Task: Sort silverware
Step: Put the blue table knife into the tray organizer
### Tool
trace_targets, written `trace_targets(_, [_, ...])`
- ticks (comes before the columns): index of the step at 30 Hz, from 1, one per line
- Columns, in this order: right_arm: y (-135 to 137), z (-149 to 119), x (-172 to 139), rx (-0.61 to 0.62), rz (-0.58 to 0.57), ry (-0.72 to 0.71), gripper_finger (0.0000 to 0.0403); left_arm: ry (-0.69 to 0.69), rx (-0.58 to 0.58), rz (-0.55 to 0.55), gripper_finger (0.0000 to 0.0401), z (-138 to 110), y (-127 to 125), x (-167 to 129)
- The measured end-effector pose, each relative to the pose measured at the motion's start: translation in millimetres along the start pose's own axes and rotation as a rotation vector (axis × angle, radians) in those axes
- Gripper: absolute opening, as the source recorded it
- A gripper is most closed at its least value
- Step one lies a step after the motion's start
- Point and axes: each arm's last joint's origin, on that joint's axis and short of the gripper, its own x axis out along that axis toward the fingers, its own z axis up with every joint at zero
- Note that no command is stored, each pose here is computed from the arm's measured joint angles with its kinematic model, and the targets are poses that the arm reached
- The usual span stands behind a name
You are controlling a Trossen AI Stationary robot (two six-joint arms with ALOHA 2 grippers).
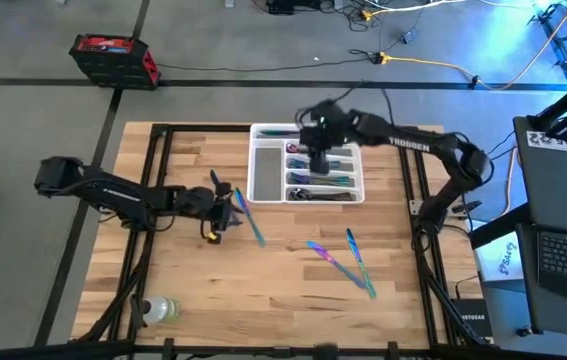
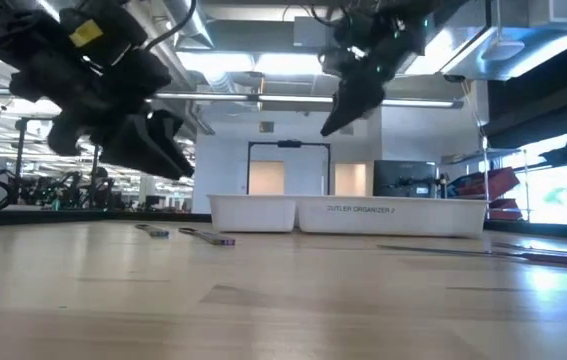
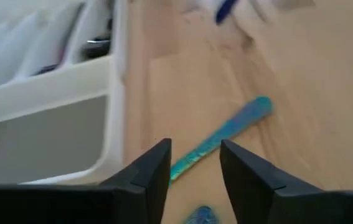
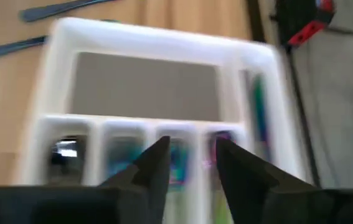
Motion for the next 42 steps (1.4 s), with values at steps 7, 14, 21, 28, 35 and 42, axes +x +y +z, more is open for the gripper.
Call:
trace_targets(7, [76.1, 20.8, -1.4, 0.023, 0.011, 0.078, 0.0026, 0.028, 0.068, -0.065, 0.0057, -10.2, -5.0, 18.9])
trace_targets(14, [118.9, 20.4, -8.4, 0.119, 0.085, 0.077, 0.0007, 0.019, 0.111, -0.069, 0.0008, -4.9, -4.2, 37.8])
trace_targets(21, [143.8, -2.0, -10.8, 0.213, 0.078, 0.124, 0.0014, 0.041, 0.059, -0.07, 0.0001, 0.3, -0.3, 51.8])
trace_targets(28, [160.3, -19.6, -17.4, 0.379, 0.096, 0.084, 0.0014, 0.094, -0.103, -0.085, 0.0, 0.5, -2.8, 65.0])
trace_targets(35, [181.6, -46.9, -30.9, 0.416, 0.157, 0.073, 0.0014, 0.097, -0.155, -0.139, 0.0, 3.3, -23.2, 70.1])
trace_targets(42, [212.5, -66.6, -48.5, 0.375, 0.26, -0.015, 0.0014, 0.086, -0.263, -0.167, 0.0, 18.2, -50.1, 78.3])
